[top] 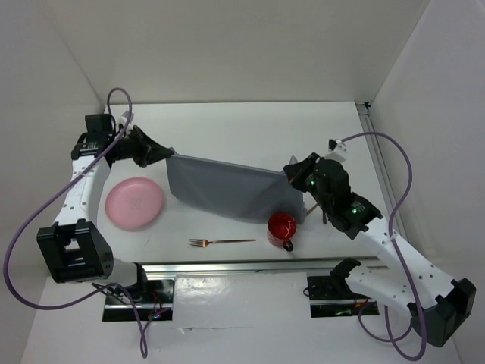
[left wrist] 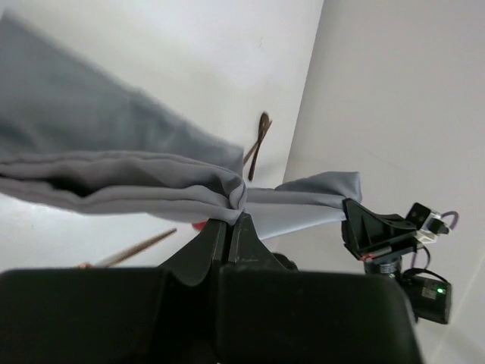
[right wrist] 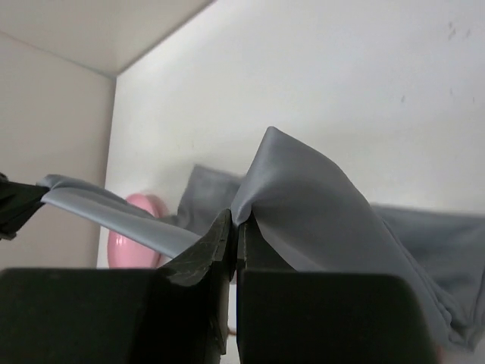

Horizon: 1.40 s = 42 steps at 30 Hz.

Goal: Set the dinner table for one person

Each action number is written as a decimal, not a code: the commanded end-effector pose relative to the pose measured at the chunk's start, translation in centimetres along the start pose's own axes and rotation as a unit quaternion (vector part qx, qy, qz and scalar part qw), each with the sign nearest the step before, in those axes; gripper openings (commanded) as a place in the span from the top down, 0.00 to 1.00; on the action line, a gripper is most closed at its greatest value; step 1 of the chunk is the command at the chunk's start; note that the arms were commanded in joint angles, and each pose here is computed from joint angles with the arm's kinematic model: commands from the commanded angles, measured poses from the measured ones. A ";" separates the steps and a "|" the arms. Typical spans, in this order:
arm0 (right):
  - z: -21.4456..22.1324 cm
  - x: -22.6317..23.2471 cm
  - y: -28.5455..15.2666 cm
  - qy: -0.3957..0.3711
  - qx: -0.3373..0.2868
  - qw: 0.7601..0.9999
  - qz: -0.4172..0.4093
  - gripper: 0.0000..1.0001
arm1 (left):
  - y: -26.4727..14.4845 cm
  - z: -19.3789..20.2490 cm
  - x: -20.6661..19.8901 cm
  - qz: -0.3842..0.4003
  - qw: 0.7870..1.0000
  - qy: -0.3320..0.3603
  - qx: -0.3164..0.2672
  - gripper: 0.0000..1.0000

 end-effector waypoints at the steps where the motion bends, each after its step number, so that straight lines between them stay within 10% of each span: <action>1: -4.9 0.3 0.8 -0.020 -0.078 0.996 0.043 1.00 | -1.5 -4.0 -3.3 0.007 0.993 0.087 -0.082 1.00; 16: -27.0 7.9 11.5 -0.061 -0.273 0.958 -0.071 1.00 | 4.3 -15.6 -18.0 0.148 0.969 0.186 -0.065 1.00; 22: -24.1 3.9 11.7 -0.071 -0.233 0.968 -0.061 1.00 | 4.3 -15.3 -18.8 0.180 0.965 0.185 -0.057 1.00; 29: -8.1 -3.4 11.6 -0.015 -0.070 0.997 -0.026 1.00 | 6.1 -10.8 -8.8 0.097 0.984 0.147 -0.022 1.00; 31: -4.6 -4.0 10.5 0.003 -0.038 0.999 -0.017 0.83 | 4.9 -9.3 -6.8 0.078 0.984 0.155 -0.042 1.00; 34: 1.6 -6.4 8.5 0.039 0.024 0.998 0.038 0.28 | 5.6 -6.2 0.0 0.023 0.995 0.099 -0.014 0.59; 37: 3.5 -8.0 6.5 0.045 0.038 0.995 0.078 0.15 | 5.6 -3.8 3.6 -0.003 0.996 0.090 -0.003 0.24; 42: 1.5 -7.9 4.1 0.015 -0.006 0.994 0.107 0.22 | 3.8 -4.8 5.2 -0.091 0.991 0.083 -0.052 0.19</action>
Point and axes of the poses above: each gripper's point midway between its finger pads, its own y axis out along the fingers, its own x axis along the line the jaws close on, z = x × y, the point moved 1 cm from there along -y, back along the fingers, and after that the axes turned 7 degrees about -y, right-handed, at the moved point
